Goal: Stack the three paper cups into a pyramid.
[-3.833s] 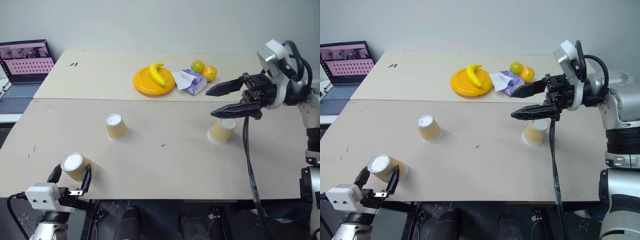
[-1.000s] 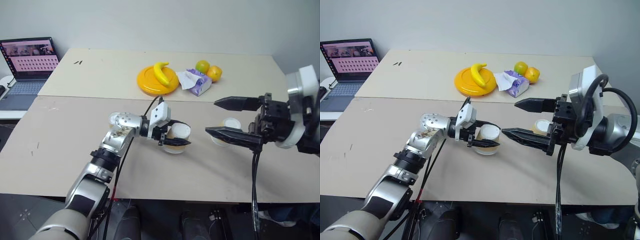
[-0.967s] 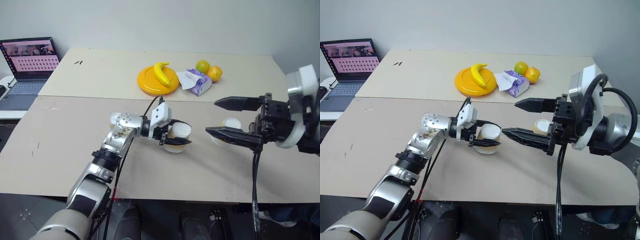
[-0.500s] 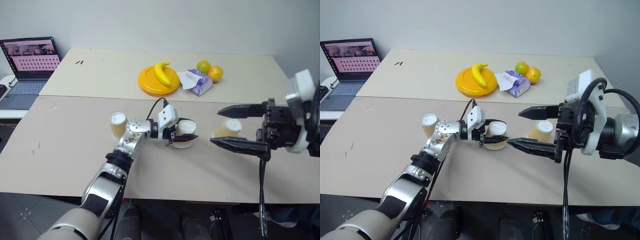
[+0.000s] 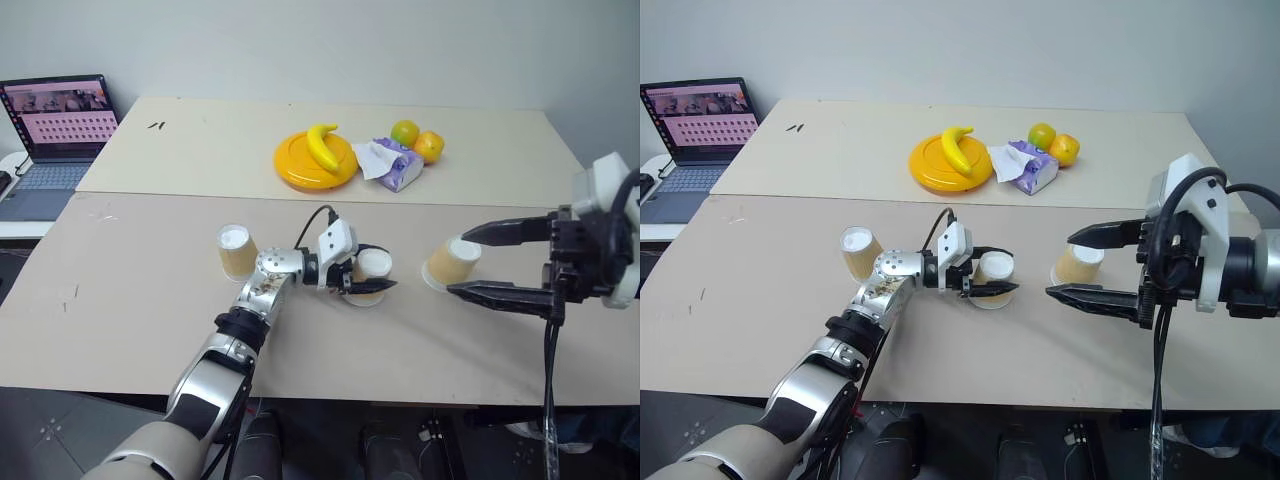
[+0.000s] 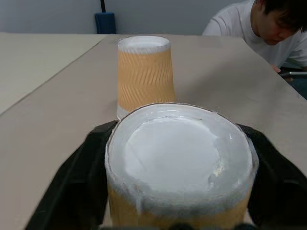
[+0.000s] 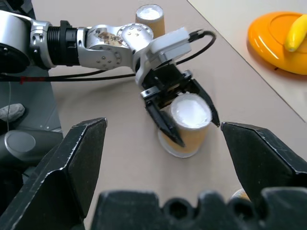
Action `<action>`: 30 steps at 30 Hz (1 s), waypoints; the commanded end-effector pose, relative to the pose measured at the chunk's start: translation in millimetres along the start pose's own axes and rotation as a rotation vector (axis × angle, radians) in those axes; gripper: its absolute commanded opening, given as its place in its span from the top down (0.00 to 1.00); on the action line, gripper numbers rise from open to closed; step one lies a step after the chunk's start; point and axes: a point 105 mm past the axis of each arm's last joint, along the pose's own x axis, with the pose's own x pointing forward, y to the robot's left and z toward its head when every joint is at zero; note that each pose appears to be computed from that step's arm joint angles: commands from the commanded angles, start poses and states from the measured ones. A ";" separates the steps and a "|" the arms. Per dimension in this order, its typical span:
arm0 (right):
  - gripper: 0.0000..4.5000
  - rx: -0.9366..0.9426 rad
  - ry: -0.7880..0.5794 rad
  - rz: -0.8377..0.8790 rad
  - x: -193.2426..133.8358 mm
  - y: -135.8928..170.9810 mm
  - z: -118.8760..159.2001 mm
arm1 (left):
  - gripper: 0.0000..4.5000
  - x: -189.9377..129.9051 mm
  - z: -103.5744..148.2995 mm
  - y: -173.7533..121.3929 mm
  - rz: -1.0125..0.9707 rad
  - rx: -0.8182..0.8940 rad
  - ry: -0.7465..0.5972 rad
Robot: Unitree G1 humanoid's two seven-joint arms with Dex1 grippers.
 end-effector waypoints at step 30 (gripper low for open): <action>0.00 -0.122 -0.026 0.046 -11.3 -64.8 3.0 | 0.01 -161.3 173.9 22.6 0.577 0.183 0.023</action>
